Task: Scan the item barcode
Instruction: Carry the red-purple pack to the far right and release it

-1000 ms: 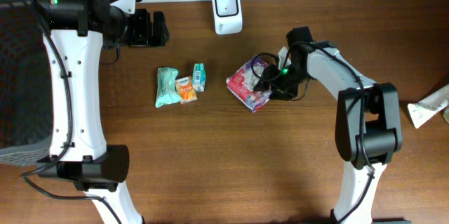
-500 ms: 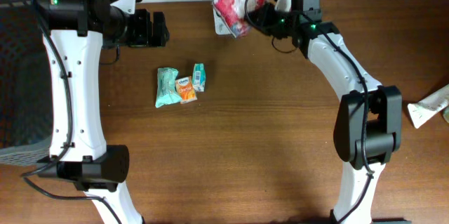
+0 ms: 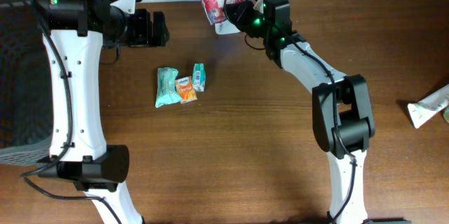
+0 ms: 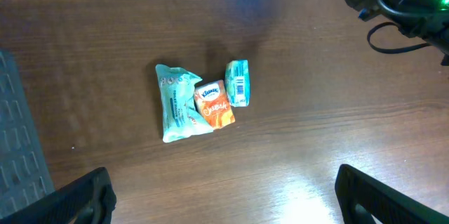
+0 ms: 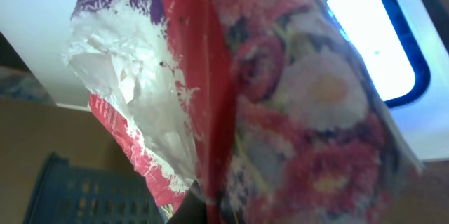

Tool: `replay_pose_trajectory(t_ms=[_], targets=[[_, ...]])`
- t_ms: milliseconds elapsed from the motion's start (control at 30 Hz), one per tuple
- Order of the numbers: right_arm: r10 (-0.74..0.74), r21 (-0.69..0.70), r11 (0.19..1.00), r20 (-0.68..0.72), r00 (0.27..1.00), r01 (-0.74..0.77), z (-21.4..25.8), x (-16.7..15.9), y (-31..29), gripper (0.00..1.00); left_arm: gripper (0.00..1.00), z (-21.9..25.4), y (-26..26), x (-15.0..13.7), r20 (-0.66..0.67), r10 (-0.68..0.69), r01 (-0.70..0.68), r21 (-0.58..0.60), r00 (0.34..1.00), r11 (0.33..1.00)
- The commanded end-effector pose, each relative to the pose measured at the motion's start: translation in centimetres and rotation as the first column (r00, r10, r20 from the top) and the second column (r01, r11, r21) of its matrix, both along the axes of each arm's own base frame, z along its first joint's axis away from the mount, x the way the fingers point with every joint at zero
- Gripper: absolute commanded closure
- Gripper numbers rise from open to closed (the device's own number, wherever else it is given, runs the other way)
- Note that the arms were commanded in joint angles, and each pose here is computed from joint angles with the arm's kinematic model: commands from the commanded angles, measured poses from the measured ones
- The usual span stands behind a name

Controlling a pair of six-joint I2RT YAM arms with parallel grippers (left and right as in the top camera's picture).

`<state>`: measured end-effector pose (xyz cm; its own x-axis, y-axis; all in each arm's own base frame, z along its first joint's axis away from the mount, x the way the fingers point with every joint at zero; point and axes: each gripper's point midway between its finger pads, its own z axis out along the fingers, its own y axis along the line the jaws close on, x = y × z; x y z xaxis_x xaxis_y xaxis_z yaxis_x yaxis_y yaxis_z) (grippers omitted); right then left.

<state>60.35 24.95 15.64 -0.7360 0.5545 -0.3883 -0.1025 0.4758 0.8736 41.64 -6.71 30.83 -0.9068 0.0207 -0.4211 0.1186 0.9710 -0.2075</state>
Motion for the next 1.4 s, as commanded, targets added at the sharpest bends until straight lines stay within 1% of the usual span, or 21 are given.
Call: replay_pose_trajectory(t_ms=[0,100,267,333,367,400,500,667,700,733,767,800,867,967,1000,1067,1133,1200,1300,1333,1367], targets=[[0.007,-0.093,0.996,0.038,0.999,-0.003,2.9,-0.1,-3.5,0.96,0.01,-0.2,0.2,0.2,-0.006,0.009,-0.009,-0.001,1.000,1.000],[-0.174,-0.334,0.930,-0.035,0.984,0.153,4.6,-1.7,-12.5,0.96,0.01,-0.2,0.2,0.2,-0.006,0.009,-0.009,-0.001,1.000,1.000],[-0.403,-0.446,0.836,-0.104,0.909,0.319,7.9,-6.1,-26.1,0.96,0.01,-0.2,0.2,0.2,-0.006,0.009,-0.009,-0.001,1.000,1.000],[-0.498,-0.467,0.805,-0.199,0.844,0.366,6.5,-8.4,-31.7,0.96,0.01,-0.2,0.2,0.2,-0.007,0.009,-0.009,-0.001,1.000,1.000],[-0.575,-0.498,0.770,-0.272,0.772,0.399,4.6,-10.4,-35.9,0.96,0.01,-0.2,0.2,0.2,-0.006,0.009,-0.009,-0.001,1.000,1.000],[-0.618,-0.523,0.744,-0.302,0.726,0.416,3.6,-11.6,-38.0,0.96,0.01,-0.2,0.2,0.2,-0.006,0.009,-0.009,-0.001,1.000,1.000],[-0.772,-0.639,0.615,-0.365,0.521,0.462,-0.1,-16.7,-46.0,0.96,0.01,-0.2,0.2,0.2,-0.006,0.009,-0.009,-0.001,1.000,1.000],[-0.785,-0.698,0.594,-0.391,0.481,0.401,-3.7,-19.8,-51.6,0.96,0.01,-0.2,0.2,0.2,-0.006,0.009,-0.009,-0.001,1.000,1.000],[-0.785,-0.698,0.596,-0.401,0.472,0.398,-4.3,-20.1,-52.1,0.91,0.01,-0.2,0.2,0.2,-0.006,0.009,-0.009,-0.001,1.000,1.000],[-0.787,-0.700,0.595,-0.407,0.464,0.395,-4.9,-20.4,-52.7,0.65,0.01,-0.2,0.2,0.2,-0.006,0.009,-0.009,-0.001,1.000,1.000],[-0.778,-0.705,0.600,-0.405,0.481,0.377,-5.4,-20.4,-53.0,0.36,0.01,-0.2,0.2,0.2,-0.006,0.009,-0.009,-0.001,1.000,1.000],[-0.766,-0.714,0.604,-0.399,0.504,0.354,-5.7,-20.2,-53.0,0.20,0.01,-0.2,0.2,0.2,-0.007,0.009,-0.009,-0.001,1.000,1.000],[-0.734,-0.718,0.625,-0.405,0.545,0.308,-5.6,-20.3,-52.4,0.08,0.01,-0.2,0.2,0.2,-0.006,0.009,-0.009,-0.001,1.000,1.000],[-0.684,-0.668,0.680,-0.429,0.589,0.303,-2.9,-20.6,-50.6,0.08,0.01,-0.2,0.2,0.2,-0.006,0.009,-0.009,-0.001,1.000,1.000],[-0.651,-0.627,0.712,-0.421,0.631,0.316,-0.7,-20.2,-49.2,0.08,0.01,-0.2,0.2,0.2,-0.006,0.009,-0.009,-0.001,1.000,1.000],[-0.511,-0.491,0.820,-0.397,0.763,0.293,3.5,-19.2,-44.5,0.08,0.01,-0.2,0.2,0.2,-0.007,0.009,-0.009,-0.001,1.000,1.000],[-0.299,-0.371,0.915,-0.361,0.883,0.158,6.2,-18.7,-38.6,0.08,0.01,-0.2,0.2,0.2,-0.006,0.009,-0.009,-0.001,1.000,1.000],[-0.168,-0.368,0.930,-0.387,0.907,0.015,5.6,-18.6,-33.8,0.07,0.01,-0.2,0.2,0.2,-0.006,0.009,-0.009,-0.001,1.000,1.000],[-0.039,-0.394,0.907,-0.435,0.900,-0.151,3.2,-18.2,-27.2,0.07,0.01,-0.2,0.2,0.2,-0.006,0.009,-0.009,-0.001,1.000,1.000],[0.019,-0.391,0.896,-0.440,0.898,-0.210,2.4,-18.0,-24.5,0.01,0.01,-0.2,0.2,0.2,-0.006,0.009,-0.009,-0.001,1.000,1.000],[0.062,-0.386,0.887,-0.444,0.894,-0.254,1.8,-17.6,-22.1,0.01,0.01,-0.2,0.2,0.2,-0.006,0.009,-0.009,-0.001,1.000,1.000]])
